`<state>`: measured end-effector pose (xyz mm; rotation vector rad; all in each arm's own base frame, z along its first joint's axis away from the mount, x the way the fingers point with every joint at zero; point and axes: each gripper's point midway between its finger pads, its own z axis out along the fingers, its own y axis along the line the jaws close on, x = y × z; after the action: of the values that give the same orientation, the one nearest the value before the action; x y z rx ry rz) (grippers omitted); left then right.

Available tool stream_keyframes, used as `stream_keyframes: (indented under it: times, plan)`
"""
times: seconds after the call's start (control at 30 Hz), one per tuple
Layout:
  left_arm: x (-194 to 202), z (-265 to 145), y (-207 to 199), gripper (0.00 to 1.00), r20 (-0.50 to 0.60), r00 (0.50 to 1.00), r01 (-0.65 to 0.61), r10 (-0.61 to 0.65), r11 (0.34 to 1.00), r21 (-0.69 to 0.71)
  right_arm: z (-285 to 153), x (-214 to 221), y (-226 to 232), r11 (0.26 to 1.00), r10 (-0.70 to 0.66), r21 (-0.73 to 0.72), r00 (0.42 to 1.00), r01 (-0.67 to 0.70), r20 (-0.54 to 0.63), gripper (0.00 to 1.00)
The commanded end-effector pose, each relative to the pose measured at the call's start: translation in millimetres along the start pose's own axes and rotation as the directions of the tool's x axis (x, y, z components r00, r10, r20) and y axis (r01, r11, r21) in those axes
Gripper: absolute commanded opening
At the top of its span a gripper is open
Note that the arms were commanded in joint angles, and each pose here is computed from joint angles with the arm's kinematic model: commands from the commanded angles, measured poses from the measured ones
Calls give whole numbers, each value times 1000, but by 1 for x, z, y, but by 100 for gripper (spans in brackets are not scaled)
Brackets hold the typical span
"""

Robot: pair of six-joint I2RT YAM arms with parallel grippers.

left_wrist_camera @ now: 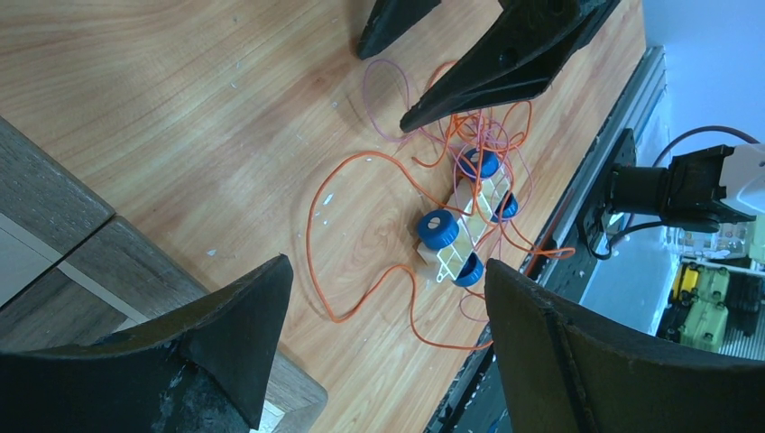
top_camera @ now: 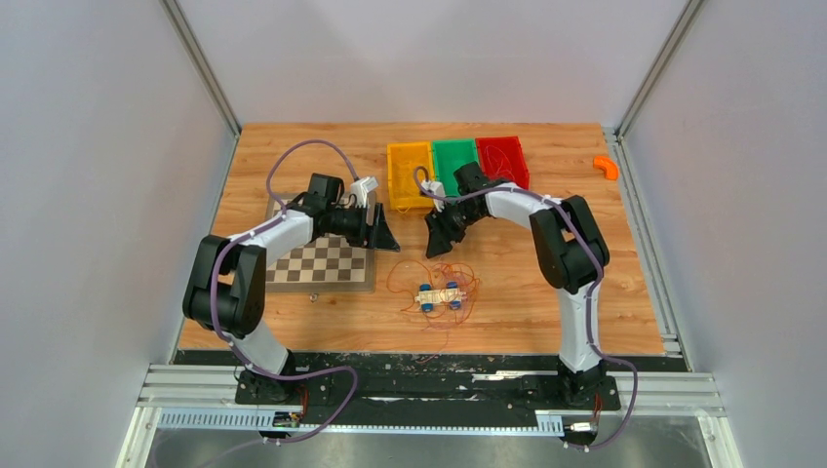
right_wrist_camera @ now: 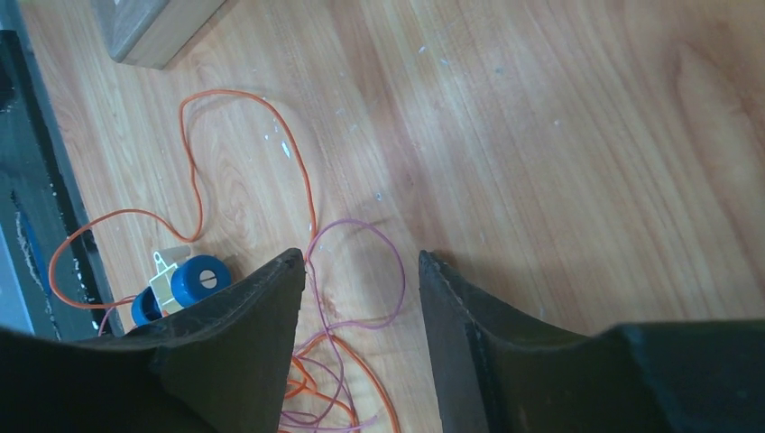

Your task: Untangle the cables

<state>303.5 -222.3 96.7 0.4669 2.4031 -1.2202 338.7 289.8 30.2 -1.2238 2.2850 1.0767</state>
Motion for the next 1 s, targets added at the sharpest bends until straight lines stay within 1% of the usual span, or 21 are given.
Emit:
stream_keyframes:
  times: [0.0, 0.1, 0.13, 0.27, 0.3, 0.37, 0.4, 0.43, 0.47, 0.5, 0.53, 0.6, 0.7, 0.77, 0.87, 0.93, 0.97]
  plan:
    - [-12, -8, -12, 86, 41, 998, -51, 50, 999, 18, 18, 5, 1, 996, -21, -85, 999, 19, -24, 52]
    - [-12, -11, -14, 86, 37, 998, -58, 57, 998, 14, 19, 7, 8, 989, -12, -145, 999, 5, -46, 43]
    - [-13, -12, -15, 86, 40, 997, -70, 69, 997, 11, 17, 7, 12, 988, -16, -156, 999, 9, -44, 37]
    - [-15, -18, -19, 87, 49, 994, -93, 93, 996, 2, -6, -12, 32, 985, -54, -161, 999, 54, 7, 4]
    - [-15, -19, -20, 87, 54, 994, -98, 98, 995, 1, -15, -21, 38, 985, -68, -160, 997, 72, 30, 0]
    - [-22, -25, -28, 88, 91, 987, -135, 135, 991, 2, -36, -44, 52, 983, -106, -143, 991, 117, 84, 0]
    - [-31, -32, -37, 89, 146, 972, -189, 186, 982, 7, -49, -58, 59, 981, -129, -127, 985, 144, 118, 0]
    - [-34, -36, -41, 91, 177, 965, -200, 195, 980, 7, -62, -72, 67, 978, -158, -111, 975, 176, 153, 0]
    - [-43, -45, -52, 93, 244, 935, -263, 255, 965, -3, -76, -86, 75, 974, -187, -90, 964, 206, 187, 0]
    - [-48, -49, -55, 97, 274, 921, -282, 276, 959, -16, -88, -100, 82, 970, -216, -66, 951, 235, 219, 0]
    - [-54, -57, -65, 99, 322, 890, -332, 323, 943, -26, -104, -115, 93, 961, -256, -32, 931, 273, 258, 0]
    - [-62, -67, -75, 100, 367, 850, -388, 378, 920, -49, -128, -137, 108, 946, -314, 22, 895, 324, 317, 0]
    - [-74, -79, -88, 100, 403, 797, -459, 450, 885, -80, -158, -162, 127, 924, -378, 90, 845, 373, 378, 0]
    - [-86, -89, -98, 100, 441, 746, -505, 499, 856, -115, -175, -176, 139, 912, -406, 126, 818, 390, 407, 0]
    - [-103, -100, -118, 100, 495, 652, -578, 574, 799, -165, -205, -202, 158, 892, -450, 189, 762, 411, 466, 0]
    - [-110, -99, -134, 100, 518, 603, -617, 607, 766, -179, -222, -217, 172, 890, -452, 210, 726, 404, 518, 0]
    - [-112, -99, -139, 100, 524, 587, -631, 617, 754, -182, -231, -226, 180, 886, -460, 223, 700, 408, 546, 0]
